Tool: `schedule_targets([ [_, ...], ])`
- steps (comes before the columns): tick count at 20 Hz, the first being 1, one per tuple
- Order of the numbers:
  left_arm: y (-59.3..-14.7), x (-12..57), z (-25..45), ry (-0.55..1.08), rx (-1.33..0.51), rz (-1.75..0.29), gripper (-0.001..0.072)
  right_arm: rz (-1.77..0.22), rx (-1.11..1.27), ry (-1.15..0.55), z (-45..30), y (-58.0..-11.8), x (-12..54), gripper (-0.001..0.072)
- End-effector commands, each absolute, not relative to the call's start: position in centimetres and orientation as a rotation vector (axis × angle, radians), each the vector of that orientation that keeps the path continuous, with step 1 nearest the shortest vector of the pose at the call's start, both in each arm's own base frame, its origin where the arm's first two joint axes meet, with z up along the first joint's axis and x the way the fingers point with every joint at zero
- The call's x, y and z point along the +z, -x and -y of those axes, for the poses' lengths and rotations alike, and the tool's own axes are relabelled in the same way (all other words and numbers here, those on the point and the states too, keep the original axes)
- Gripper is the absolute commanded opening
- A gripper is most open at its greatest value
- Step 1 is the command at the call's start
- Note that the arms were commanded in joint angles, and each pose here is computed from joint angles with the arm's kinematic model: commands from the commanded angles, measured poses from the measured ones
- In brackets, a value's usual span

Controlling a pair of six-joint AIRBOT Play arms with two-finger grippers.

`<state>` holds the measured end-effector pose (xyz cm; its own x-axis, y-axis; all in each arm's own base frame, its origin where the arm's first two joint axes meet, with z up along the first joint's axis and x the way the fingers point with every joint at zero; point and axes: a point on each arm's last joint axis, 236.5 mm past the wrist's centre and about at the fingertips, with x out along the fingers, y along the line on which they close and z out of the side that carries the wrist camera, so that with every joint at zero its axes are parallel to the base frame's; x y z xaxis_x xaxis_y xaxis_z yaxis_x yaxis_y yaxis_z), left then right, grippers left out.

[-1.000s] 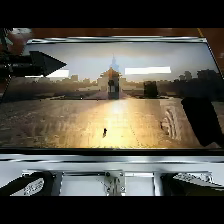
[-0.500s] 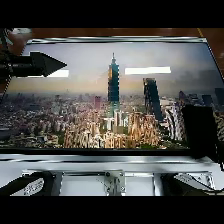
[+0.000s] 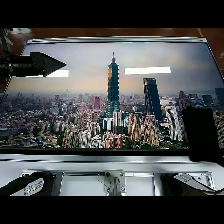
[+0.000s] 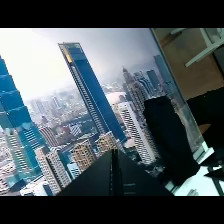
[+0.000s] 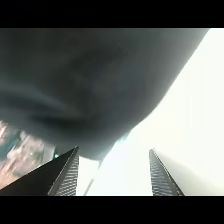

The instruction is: Fold the shirts.

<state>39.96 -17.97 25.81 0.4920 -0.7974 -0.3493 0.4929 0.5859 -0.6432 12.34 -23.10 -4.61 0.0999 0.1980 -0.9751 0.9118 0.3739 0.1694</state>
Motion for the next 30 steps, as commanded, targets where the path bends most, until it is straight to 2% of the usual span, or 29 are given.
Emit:
schedule_targets([
  [1,-40.5,24.1,16.8,0.422,-0.764,-0.703,0.0036,-1.214,-0.673,-0.935,27.0,-17.3,5.8,0.0556],
  [3,-41.2,21.6,15.1,0.328,-0.687,-0.750,0.0036,-0.886,-0.660,-0.691,30.1,-25.8,15.9,0.0556],
  [4,-41.6,20.0,14.1,0.282,-0.637,-0.789,0.0035,-0.765,-0.583,-0.549,28.9,-30.7,20.4,0.0555],
  [5,-42.0,17.2,12.0,0.234,-0.502,-0.879,0.0033,-0.707,-0.465,-0.416,25.4,-35.4,23.2,0.0555],
  [7,-41.2,12.2,6.7,0.013,-0.174,-1.058,0.0034,-0.793,-0.196,-0.243,13.6,-42.1,21.6,0.0557],
  [8,-40.6,10.9,6.1,-0.070,-0.113,-1.110,0.0039,-0.936,-0.115,-0.177,8.4,-43.2,17.3,0.0557],
  [9,-40.1,9.9,7.3,-0.118,-0.150,-1.148,0.0177,-1.098,-0.025,-0.129,3.6,-43.0,12.6,0.0557],
  [10,-39.7,8.9,9.2,-0.128,-0.207,-1.182,0.0528,-1.228,0.052,-0.105,0.1,-42.1,9.2,0.0557],
  [11,-39.3,7.8,10.0,-0.132,-0.229,-1.221,0.0615,-1.308,0.121,-0.109,-2.9,-41.6,7.0,0.0564],
  [12,-38.9,6.8,10.2,-0.140,-0.232,-1.265,0.0615,-1.336,0.162,-0.130,-4.8,-41.6,6.1,0.0605],
  [15,-38.7,5.1,9.9,-0.144,-0.224,-1.329,0.0615,-1.328,0.150,-0.215,-6.2,-42.2,5.9,0.0604],
  [30,-38.7,4.6,9.7,-0.143,-0.221,-1.342,0.0616,-1.349,0.140,-0.191,-5.7,-41.8,5.7,0.0604],
])
